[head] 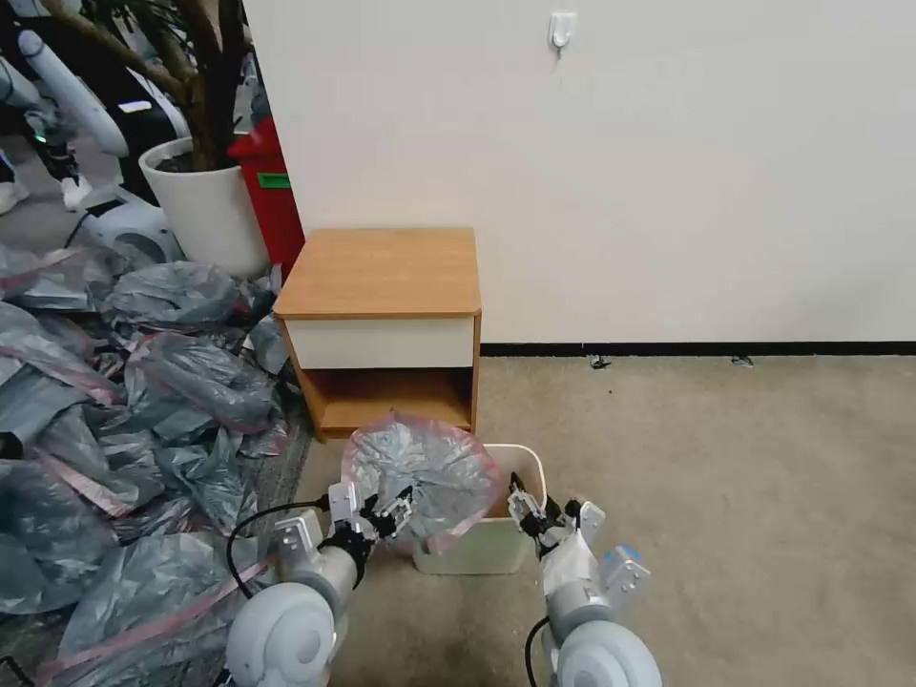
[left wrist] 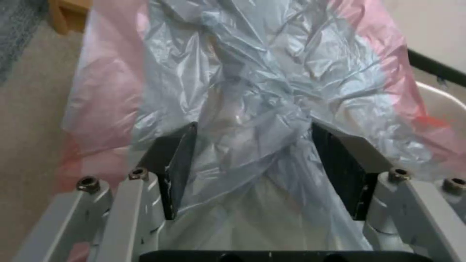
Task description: Pick up the garbage bag from the table and place it over the trash can.
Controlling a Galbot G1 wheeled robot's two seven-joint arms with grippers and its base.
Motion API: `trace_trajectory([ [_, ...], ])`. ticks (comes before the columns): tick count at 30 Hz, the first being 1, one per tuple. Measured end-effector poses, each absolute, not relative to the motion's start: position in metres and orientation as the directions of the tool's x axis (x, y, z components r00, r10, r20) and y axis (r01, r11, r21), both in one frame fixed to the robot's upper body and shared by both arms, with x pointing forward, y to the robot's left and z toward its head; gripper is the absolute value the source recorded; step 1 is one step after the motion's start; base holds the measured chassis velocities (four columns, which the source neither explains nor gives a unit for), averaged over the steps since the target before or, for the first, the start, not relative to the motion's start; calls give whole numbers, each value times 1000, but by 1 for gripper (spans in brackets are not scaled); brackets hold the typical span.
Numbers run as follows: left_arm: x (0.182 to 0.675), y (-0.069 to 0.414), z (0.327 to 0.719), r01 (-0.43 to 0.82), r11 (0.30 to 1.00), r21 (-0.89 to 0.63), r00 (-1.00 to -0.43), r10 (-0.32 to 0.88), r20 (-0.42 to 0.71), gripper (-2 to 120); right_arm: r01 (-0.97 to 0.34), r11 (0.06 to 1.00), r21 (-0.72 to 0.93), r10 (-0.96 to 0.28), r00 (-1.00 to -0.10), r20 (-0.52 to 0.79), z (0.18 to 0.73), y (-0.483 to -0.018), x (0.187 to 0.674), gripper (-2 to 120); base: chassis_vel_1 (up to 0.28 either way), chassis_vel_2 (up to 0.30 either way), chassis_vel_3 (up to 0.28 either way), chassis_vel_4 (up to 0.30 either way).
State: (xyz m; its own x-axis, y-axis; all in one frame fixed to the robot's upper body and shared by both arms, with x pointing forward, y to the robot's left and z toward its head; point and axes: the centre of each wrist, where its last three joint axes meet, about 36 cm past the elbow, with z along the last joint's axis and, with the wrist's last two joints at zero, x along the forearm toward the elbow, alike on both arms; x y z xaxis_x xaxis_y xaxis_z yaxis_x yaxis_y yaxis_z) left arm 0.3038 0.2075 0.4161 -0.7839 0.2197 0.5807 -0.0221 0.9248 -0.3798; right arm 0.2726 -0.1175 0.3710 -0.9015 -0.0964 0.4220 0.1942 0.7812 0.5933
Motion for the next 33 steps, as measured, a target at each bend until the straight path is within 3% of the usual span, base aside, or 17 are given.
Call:
trace_trajectory([
  [7,304,216,424,-12,936,-352,-769,217,602,49,200,780,593,-93,-900,426,370,-117,273,53,0,0,0,0],
  [13,312,219,426,-6,940,-342,-753,221,620,46,202,779,594,-94,-899,429,369,-113,272,51,0,0,0,0],
  [23,323,221,429,13,946,-323,-739,227,634,47,205,782,589,-90,-898,432,367,-112,271,51,0,0,0,0],
  [33,338,223,442,22,963,-267,-688,209,695,47,208,783,587,-86,-897,433,367,-112,271,39,0,0,0,0],
])
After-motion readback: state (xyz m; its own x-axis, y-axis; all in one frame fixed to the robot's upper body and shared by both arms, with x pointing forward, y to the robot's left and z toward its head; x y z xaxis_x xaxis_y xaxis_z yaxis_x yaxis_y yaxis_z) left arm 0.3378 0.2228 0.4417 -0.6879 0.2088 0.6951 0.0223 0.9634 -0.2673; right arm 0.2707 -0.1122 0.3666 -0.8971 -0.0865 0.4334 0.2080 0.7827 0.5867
